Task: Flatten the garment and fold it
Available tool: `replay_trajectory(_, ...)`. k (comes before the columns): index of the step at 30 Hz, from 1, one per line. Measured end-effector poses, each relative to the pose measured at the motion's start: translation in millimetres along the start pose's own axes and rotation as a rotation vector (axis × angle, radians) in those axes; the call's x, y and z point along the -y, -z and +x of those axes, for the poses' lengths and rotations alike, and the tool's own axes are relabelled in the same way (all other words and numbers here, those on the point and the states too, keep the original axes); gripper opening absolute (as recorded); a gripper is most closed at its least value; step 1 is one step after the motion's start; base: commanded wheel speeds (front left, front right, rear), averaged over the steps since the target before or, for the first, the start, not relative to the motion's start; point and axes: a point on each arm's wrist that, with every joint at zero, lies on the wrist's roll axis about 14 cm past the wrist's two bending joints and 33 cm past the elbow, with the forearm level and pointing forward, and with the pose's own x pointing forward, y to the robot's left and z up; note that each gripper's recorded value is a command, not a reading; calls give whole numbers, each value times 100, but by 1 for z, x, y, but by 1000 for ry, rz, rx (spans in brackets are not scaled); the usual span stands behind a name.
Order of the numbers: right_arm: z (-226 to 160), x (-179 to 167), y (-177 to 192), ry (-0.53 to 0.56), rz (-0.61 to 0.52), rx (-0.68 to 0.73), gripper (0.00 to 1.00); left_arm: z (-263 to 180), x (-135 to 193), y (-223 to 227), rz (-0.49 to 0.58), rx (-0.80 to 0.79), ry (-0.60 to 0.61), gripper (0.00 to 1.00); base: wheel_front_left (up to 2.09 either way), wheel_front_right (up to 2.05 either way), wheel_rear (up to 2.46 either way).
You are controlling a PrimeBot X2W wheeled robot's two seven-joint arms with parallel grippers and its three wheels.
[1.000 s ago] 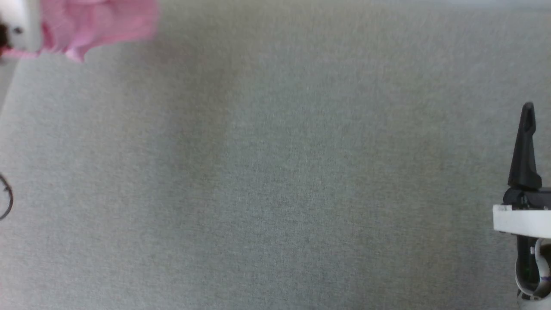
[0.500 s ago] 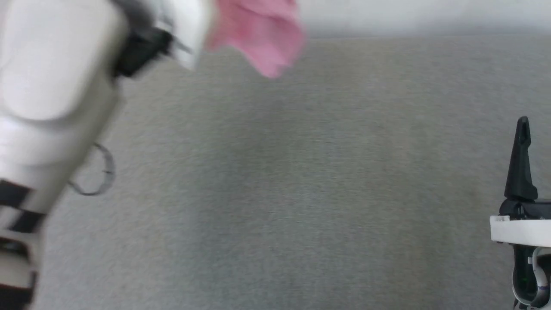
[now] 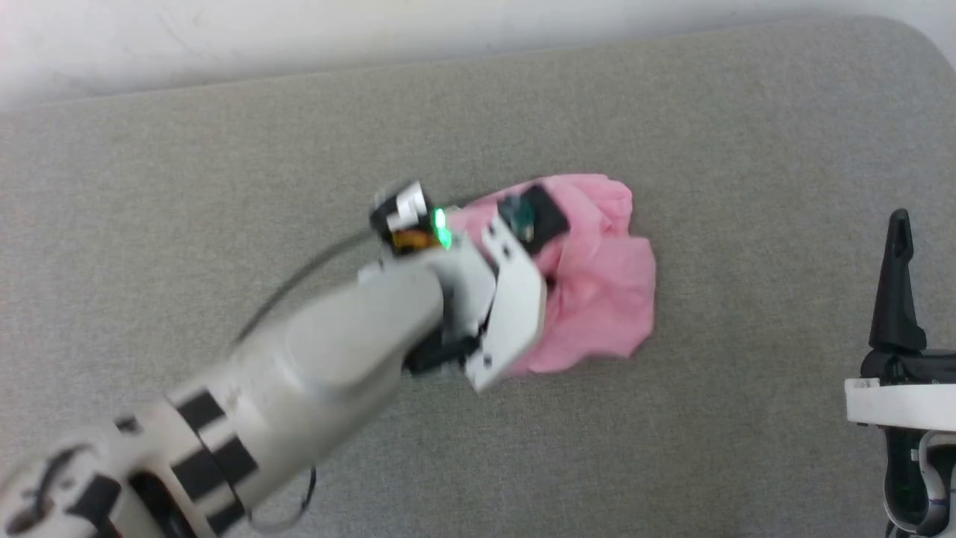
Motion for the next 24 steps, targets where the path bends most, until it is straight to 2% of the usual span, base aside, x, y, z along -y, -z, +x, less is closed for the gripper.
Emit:
replay_trajectory(5,0,1,9,5,0,-25,100,13,43,58,-49,-169,96,0,0,0,0)
replay_trajectory(7,1,0,11,3,2,-29,100,12,54,65,-42,-185,114,0,0,0,0)
replay_trajectory(8,1,0,11,1,3,-28,100,11,54,63,-34,-173,109,9,0,0,0)
replay_trajectory(9,1,-1,11,0,5,-28,100,10,52,61,-28,-154,100,79,0,0,0)
replay_trajectory(10,1,-2,10,-2,7,-25,100,10,49,59,-23,-132,88,100,0,0,0)
replay_trajectory(13,1,-4,4,-9,12,-11,100,6,38,45,-26,-19,42,100,0,0,0)
replay_trajectory(16,-1,-6,-3,-14,15,7,100,-6,19,5,-48,197,-32,100,0,0,0)
replay_trajectory(20,-4,-7,-12,-19,11,28,100,-39,-12,-52,7,487,-197,100,0,0,0)
replay_trajectory(24,-8,-10,-17,-31,10,40,100,-81,-47,-79,19,654,-407,100,0,0,0)
